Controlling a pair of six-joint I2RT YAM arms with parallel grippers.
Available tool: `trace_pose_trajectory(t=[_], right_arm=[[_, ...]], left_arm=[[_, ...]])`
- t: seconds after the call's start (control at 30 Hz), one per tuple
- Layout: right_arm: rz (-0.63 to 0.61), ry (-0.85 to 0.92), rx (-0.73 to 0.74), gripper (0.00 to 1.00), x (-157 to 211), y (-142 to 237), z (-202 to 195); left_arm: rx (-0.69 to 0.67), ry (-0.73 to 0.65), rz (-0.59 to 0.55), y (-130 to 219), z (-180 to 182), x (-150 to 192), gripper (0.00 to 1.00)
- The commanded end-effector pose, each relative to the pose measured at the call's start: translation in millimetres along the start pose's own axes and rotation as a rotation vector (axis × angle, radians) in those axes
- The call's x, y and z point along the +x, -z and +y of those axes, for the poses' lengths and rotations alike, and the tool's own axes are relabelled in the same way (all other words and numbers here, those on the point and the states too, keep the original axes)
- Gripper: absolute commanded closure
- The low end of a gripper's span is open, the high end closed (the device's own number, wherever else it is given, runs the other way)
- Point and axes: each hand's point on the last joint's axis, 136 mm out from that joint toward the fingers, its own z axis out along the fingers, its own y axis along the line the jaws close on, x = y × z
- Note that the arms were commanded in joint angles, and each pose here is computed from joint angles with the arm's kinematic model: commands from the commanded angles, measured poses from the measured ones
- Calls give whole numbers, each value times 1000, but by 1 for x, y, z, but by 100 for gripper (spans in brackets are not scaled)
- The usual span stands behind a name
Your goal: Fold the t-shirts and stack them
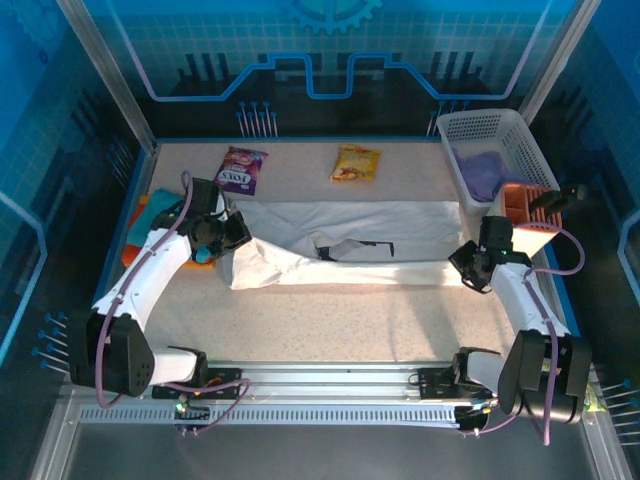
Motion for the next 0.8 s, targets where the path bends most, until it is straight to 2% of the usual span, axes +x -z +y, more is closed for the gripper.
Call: trace_pose_trajectory(t=[0.0, 0.2, 0.77], right_arm=[[-46, -30, 0, 100, -15, -1, 10], [-80, -36, 2, 100, -23, -6, 18], [-120, -17, 16, 100, -33, -21, 37]], left_arm=[[48, -43, -36, 3, -15, -20, 100], [57, -48, -41, -6, -22, -33, 100], [2, -37, -30, -32, -10, -50, 100]])
